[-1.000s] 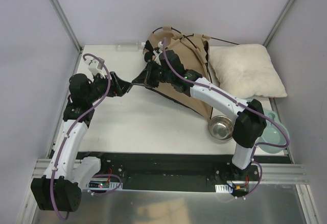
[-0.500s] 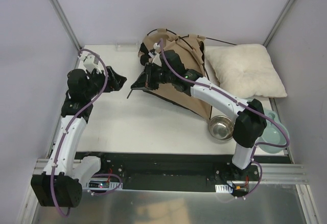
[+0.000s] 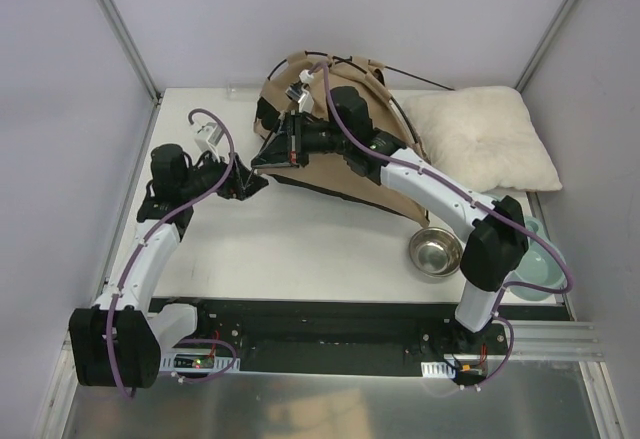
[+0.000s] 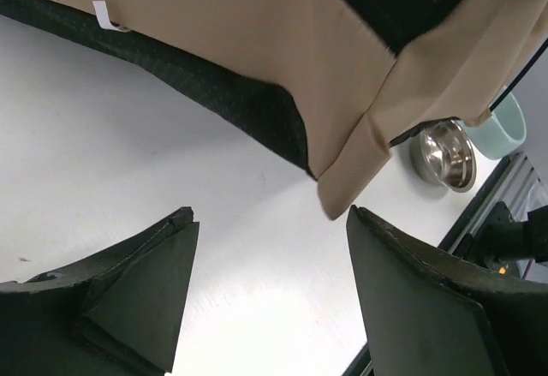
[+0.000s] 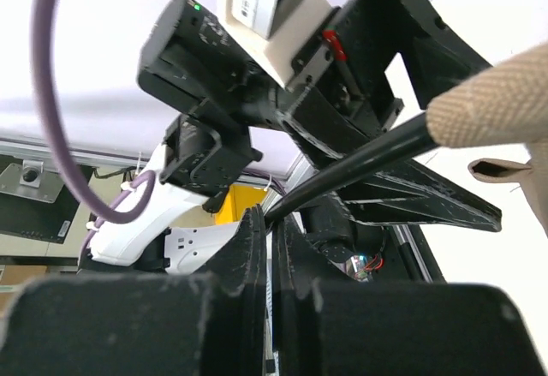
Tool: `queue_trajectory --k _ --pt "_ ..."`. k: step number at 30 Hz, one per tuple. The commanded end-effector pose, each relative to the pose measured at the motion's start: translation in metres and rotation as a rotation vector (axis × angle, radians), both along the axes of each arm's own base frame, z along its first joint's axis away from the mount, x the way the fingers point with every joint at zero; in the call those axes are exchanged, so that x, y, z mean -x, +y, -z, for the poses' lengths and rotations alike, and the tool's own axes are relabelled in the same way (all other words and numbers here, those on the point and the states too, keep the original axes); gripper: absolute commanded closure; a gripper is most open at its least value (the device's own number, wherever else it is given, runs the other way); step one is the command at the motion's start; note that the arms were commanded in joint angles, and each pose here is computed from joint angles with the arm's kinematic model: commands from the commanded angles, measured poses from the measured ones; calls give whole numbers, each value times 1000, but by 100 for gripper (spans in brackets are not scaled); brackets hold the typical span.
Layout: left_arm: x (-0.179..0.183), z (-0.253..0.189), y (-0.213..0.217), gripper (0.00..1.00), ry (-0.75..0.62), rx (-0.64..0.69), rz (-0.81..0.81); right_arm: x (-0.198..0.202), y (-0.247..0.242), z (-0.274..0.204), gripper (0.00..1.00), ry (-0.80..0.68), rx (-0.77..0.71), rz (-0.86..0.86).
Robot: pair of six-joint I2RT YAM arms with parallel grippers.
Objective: Set up the pet tent
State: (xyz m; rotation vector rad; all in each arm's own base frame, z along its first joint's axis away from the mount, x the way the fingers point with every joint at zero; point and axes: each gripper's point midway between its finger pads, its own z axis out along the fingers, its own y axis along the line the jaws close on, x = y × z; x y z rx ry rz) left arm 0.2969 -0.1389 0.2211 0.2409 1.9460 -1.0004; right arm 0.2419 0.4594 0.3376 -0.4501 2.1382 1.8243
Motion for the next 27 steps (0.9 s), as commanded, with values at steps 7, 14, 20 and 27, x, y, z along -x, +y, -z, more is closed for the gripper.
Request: queue_trajectory --k 7,14,20,27 --pt "-21 -25 -4 33 -329 76 5 10 -8 -71 100 -132 -186 -59" --pt "-18 -31 -18 36 -382 82 72 5 -7 -69 100 -127 -182 -41" --pt "-5 -38 -23 34 -418 88 130 -5 -8 -63 100 -109 -170 -6" --pt "21 -26 -26 31 -395 5 232 -15 -10 -61 100 -95 -165 25"
